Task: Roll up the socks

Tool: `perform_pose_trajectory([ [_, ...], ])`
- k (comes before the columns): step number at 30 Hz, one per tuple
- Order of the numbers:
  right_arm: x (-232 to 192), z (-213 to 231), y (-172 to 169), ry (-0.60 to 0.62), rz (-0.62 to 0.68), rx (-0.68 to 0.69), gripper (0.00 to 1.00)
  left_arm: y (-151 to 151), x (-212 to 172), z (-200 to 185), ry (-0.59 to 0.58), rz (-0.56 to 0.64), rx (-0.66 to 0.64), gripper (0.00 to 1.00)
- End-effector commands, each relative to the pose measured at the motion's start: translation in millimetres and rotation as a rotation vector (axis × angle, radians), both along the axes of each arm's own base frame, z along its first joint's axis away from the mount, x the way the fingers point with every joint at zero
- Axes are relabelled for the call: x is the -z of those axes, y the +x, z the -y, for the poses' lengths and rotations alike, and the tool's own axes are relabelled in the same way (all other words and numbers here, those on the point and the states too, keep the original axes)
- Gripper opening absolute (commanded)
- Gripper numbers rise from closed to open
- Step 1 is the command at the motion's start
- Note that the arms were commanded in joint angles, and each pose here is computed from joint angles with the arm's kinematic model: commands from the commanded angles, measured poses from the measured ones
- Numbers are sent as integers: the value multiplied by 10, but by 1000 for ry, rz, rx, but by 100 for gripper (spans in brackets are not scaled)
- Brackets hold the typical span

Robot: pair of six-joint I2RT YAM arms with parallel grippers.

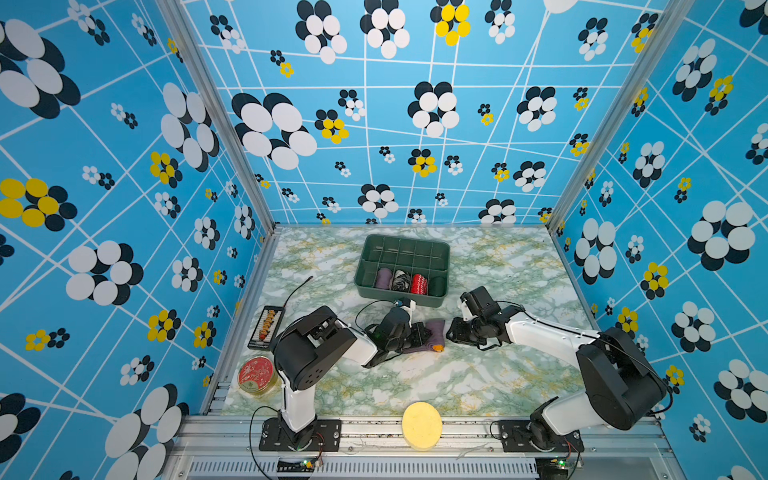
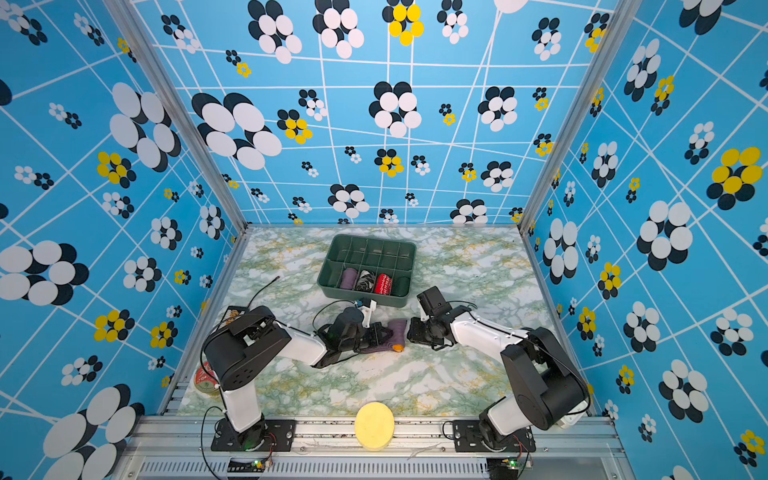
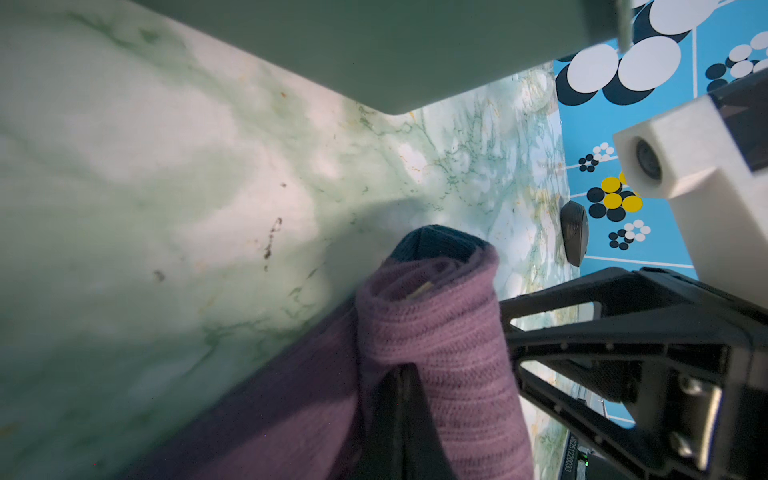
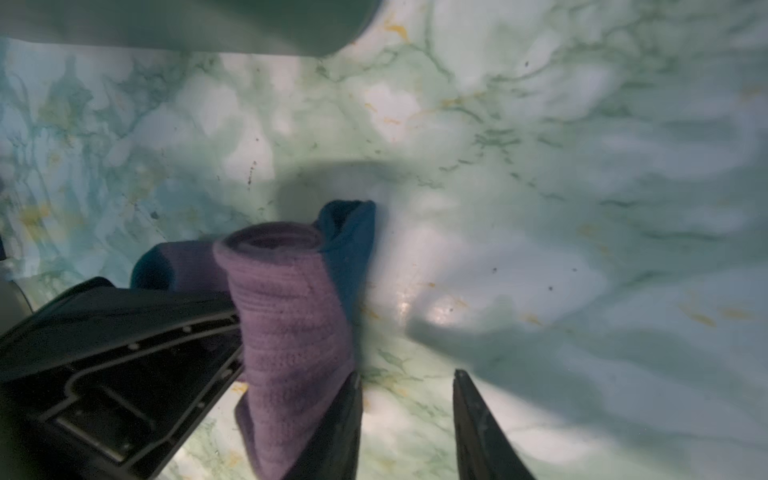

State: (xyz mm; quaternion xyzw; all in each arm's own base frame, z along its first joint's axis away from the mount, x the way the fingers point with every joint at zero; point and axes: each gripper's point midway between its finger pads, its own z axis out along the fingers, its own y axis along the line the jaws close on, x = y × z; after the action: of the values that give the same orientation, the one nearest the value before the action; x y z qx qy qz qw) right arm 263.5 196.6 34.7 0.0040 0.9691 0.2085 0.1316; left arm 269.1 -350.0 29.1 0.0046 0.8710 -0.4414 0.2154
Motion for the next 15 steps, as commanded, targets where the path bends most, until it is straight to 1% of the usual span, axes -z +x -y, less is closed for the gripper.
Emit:
perform_pose_trajectory([
  [1, -55, -82, 50, 53, 23, -2, 38, -156, 278, -151, 127, -80, 34, 0],
  [8, -40, -163, 50, 87, 17, -27, 38, -155, 278, -119, 167, -84, 67, 0],
  [15, -71, -273, 37, 127, 21, -59, 39, -159, 232, -57, 163, -85, 95, 0],
])
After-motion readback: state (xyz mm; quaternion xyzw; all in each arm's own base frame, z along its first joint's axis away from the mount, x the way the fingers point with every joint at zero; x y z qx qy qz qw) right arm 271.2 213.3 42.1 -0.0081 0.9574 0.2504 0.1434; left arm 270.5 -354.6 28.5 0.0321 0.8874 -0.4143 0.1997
